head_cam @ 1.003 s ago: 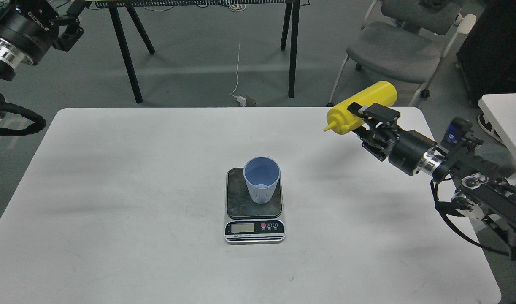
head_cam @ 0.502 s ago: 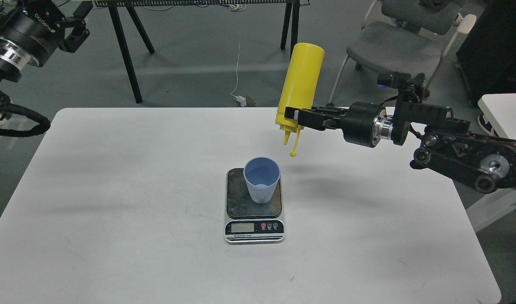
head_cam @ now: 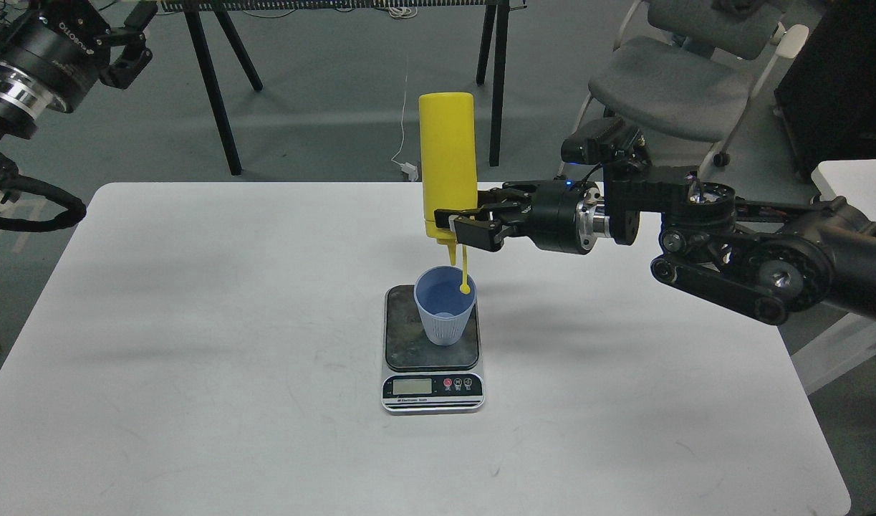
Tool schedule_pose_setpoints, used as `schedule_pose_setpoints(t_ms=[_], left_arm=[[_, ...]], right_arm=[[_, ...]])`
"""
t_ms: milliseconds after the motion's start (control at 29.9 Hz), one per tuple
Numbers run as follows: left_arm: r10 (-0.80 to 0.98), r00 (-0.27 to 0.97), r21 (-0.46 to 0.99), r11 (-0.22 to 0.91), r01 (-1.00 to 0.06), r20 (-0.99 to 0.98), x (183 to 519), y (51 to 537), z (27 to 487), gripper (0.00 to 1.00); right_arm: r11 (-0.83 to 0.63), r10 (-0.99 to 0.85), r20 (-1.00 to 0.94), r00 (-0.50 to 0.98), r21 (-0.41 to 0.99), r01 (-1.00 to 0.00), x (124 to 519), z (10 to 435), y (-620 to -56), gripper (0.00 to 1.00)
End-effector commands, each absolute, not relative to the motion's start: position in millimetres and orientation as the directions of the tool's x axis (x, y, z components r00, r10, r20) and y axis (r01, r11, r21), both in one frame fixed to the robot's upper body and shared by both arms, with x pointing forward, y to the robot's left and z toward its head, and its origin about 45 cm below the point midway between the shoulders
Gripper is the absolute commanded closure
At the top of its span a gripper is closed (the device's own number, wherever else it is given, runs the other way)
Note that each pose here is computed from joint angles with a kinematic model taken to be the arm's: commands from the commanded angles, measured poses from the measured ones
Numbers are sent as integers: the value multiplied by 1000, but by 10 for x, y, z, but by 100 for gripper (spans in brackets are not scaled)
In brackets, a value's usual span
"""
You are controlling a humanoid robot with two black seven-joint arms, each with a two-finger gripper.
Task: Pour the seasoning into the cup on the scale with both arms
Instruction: 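Hold the inverted bottle over the cup to pour sauce, then turn the bottle upright and lower it back to its spot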
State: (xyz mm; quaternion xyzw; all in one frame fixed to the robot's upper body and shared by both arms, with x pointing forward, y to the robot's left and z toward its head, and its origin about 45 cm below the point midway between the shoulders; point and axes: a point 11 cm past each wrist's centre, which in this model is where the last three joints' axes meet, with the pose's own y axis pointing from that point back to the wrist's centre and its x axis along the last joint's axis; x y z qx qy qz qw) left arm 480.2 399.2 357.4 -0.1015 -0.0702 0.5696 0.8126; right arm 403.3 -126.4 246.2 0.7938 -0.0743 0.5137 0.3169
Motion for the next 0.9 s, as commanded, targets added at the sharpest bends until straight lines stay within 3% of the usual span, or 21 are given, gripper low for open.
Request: schedule_pose_setpoints(t_ms=[0,635,736,870], left_arm=[[940,340,-248,328,-911,-5,4802,3994,3579,6],[943,334,-248,324,-913,2,4793,4034,3601,6],[944,331,-247,322,-914,3,4788,4050,3600,6],[944,330,-247,321,-914,4,4786,4057,3603,6]], right_arm=[[-780,225,867,444,433,-451,4072,2469,-1262,40],[-803,184,864,470,407,-435,4066,2496,-1063,40],[-809,-10,816,578,333,-484,4181,2692,-1144,39],[-780,-397,567,722,206,-591,4369,3072,-1666,39]])
